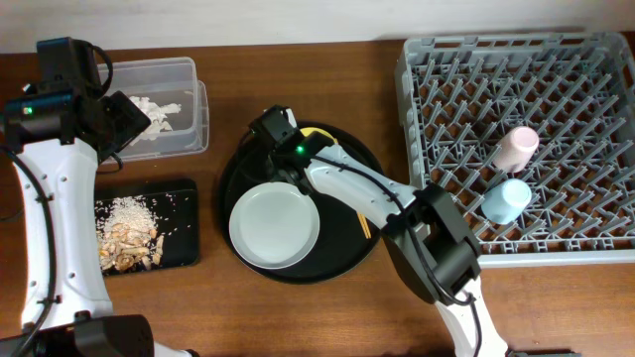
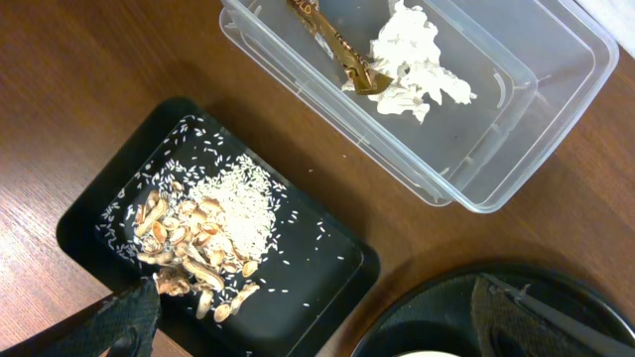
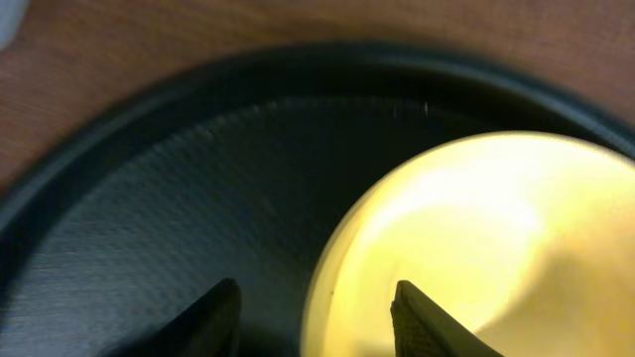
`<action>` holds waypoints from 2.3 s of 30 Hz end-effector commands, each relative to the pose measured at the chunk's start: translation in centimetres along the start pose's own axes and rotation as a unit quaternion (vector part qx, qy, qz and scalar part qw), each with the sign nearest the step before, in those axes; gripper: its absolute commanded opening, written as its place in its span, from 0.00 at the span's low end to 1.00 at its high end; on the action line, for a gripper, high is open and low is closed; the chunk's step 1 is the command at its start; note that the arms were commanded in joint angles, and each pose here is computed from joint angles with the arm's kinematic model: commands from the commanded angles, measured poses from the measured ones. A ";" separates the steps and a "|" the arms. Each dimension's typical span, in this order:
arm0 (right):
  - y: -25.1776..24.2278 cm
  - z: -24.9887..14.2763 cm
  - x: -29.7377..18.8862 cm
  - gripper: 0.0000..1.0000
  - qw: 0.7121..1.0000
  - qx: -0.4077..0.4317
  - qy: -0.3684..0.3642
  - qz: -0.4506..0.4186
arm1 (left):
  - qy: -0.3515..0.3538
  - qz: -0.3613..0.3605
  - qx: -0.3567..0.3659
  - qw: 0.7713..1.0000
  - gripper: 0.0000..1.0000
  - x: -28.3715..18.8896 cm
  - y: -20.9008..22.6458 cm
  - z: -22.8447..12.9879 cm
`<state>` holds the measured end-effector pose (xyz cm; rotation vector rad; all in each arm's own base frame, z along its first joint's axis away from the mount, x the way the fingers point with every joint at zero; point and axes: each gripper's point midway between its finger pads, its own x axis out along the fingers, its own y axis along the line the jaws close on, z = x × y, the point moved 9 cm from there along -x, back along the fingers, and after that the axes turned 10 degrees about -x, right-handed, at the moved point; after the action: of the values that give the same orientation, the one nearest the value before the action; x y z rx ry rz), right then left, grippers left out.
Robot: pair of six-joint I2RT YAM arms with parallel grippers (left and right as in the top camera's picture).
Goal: Sort waste into correct bins and load items into the dishwasher rack
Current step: 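Return the right gripper to the tray and grasp the yellow bowl, then carry the yellow bowl to the rack's far corner and place it inverted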
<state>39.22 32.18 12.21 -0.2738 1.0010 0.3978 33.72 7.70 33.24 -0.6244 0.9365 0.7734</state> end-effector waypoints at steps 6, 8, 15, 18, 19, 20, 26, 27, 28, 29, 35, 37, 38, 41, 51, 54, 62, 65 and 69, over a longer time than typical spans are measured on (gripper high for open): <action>0.2 -0.5 0.7 0.25 1.000 0.009 0.010 -0.013 | -0.012 -0.002 -0.008 1.000 0.99 -0.6 0.3 0.3; 0.1 0.2 -0.3 0.14 1.000 0.010 0.009 -0.012 | -0.012 -0.002 -0.008 1.000 0.99 -0.6 0.3 0.3; -1.5 6.8 -9.7 0.04 0.998 0.021 -0.057 -0.007 | -0.012 -0.002 -0.008 1.000 0.99 -0.6 0.3 0.3; -5.4 9.4 -15.0 0.04 0.995 0.051 -0.084 -0.024 | -0.012 -0.002 -0.008 1.000 0.99 -0.6 0.3 0.3; -7.1 10.0 -16.6 0.04 0.993 0.064 -0.091 -0.027 | -0.012 -0.002 -0.008 1.000 0.99 -0.6 0.3 0.3; -8.8 10.4 -17.9 0.04 0.992 0.078 -0.096 -0.030 | -0.012 -0.002 -0.008 1.000 0.99 -0.6 0.3 0.3; -21.0 10.0 -22.3 0.04 0.986 0.117 -0.112 0.048 | -0.012 -0.002 -0.008 1.000 0.99 -0.6 0.3 0.3; -23.7 9.3 -22.5 0.04 0.982 0.131 -0.114 0.076 | -0.012 -0.002 -0.008 1.000 0.99 -0.6 0.3 0.3; -27.3 8.0 -22.6 0.04 0.973 0.168 -0.113 0.109 | -0.012 -0.002 -0.008 1.000 0.99 -0.6 0.3 0.3; -29.3 7.2 -22.7 0.04 0.967 0.188 -0.115 0.129 | -0.012 -0.002 -0.008 1.000 0.99 -0.6 0.3 0.3; -40.6 0.9 -22.2 0.04 0.918 0.252 -0.170 0.256 | -0.012 -0.002 -0.008 1.000 0.99 -0.6 0.3 0.3; -42.7 -0.3 -21.6 0.04 0.903 0.264 -0.191 0.278 | -0.012 -0.002 -0.008 1.000 0.99 -0.6 0.3 0.3; -43.7 -0.7 -21.4 0.04 0.893 0.263 -0.210 0.299 | -0.012 -0.002 -0.008 1.000 0.99 -0.6 0.3 0.3; -46.1 -1.6 -20.4 0.04 0.860 0.238 -0.269 0.364 | -0.012 -0.003 -0.008 1.000 0.99 -0.6 0.3 0.3; -49.2 -3.4 -14.4 0.04 0.849 0.319 -0.235 0.350 | -0.012 -0.002 -0.008 1.000 0.99 -0.6 0.3 0.3; -49.6 -3.8 -13.1 0.04 0.847 0.326 -0.231 0.350 | -0.012 -0.002 -0.008 1.000 0.99 -0.6 0.3 0.3; -50.4 -5.8 -9.0 0.04 0.832 0.381 -0.196 0.353 | -0.012 -0.002 -0.008 1.000 0.99 -0.6 0.3 0.3; -50.9 -6.3 -9.0 0.04 0.830 0.387 -0.197 0.349 | -0.012 -0.002 -0.008 1.000 0.99 -0.6 0.3 0.3; -52.0 -7.2 -9.8 0.04 0.825 0.401 -0.203 0.342 | -0.012 -0.002 -0.008 1.000 0.99 -0.6 0.3 0.3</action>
<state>52.54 -17.15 21.47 0.8761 0.6920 0.6985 33.71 7.70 33.23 -0.6243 0.9369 0.7735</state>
